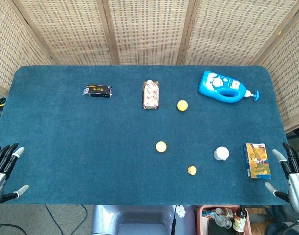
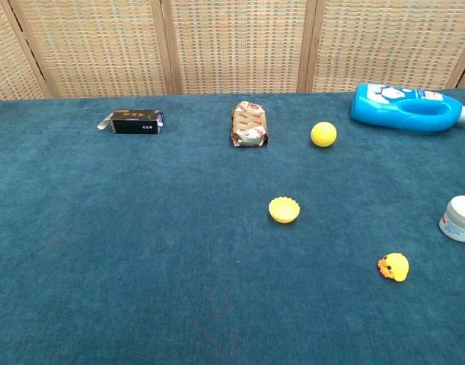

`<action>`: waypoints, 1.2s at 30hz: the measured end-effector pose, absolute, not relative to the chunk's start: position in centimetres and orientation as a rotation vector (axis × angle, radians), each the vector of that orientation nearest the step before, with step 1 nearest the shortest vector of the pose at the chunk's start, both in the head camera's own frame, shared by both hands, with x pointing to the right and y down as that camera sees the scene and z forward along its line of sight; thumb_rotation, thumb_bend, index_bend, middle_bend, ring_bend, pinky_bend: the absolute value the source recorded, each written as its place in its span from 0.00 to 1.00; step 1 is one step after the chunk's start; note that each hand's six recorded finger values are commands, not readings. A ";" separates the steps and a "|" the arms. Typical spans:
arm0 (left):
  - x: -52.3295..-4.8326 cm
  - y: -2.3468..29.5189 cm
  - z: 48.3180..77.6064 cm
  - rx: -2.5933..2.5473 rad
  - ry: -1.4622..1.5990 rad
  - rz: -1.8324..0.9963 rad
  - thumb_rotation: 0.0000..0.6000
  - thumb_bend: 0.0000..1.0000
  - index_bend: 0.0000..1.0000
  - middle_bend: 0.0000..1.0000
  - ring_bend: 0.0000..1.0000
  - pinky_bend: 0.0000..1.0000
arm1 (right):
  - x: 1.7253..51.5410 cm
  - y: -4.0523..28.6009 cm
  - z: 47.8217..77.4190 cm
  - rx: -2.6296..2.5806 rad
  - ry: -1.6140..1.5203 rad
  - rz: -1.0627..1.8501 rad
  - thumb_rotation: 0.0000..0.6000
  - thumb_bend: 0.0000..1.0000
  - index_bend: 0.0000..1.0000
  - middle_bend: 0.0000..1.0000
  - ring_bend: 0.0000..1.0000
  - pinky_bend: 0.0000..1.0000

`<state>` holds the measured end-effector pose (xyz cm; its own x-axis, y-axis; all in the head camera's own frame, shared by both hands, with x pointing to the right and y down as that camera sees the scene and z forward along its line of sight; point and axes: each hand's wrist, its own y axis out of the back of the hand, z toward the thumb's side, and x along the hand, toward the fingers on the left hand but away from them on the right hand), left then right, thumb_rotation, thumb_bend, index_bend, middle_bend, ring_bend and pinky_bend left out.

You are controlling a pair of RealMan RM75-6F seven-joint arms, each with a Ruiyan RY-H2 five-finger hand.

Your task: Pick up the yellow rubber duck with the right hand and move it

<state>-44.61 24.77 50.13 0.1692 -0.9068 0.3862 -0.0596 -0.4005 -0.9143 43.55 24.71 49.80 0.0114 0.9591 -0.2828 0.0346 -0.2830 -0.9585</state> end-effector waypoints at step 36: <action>-44.3 23.4 52.6 -1.622 0.906 -1.413 1.00 0.00 0.00 0.00 0.00 0.00 | 28.3 20.2 65.3 -1.925 -0.364 1.147 1.00 0.22 0.33 0.00 0.00 0.04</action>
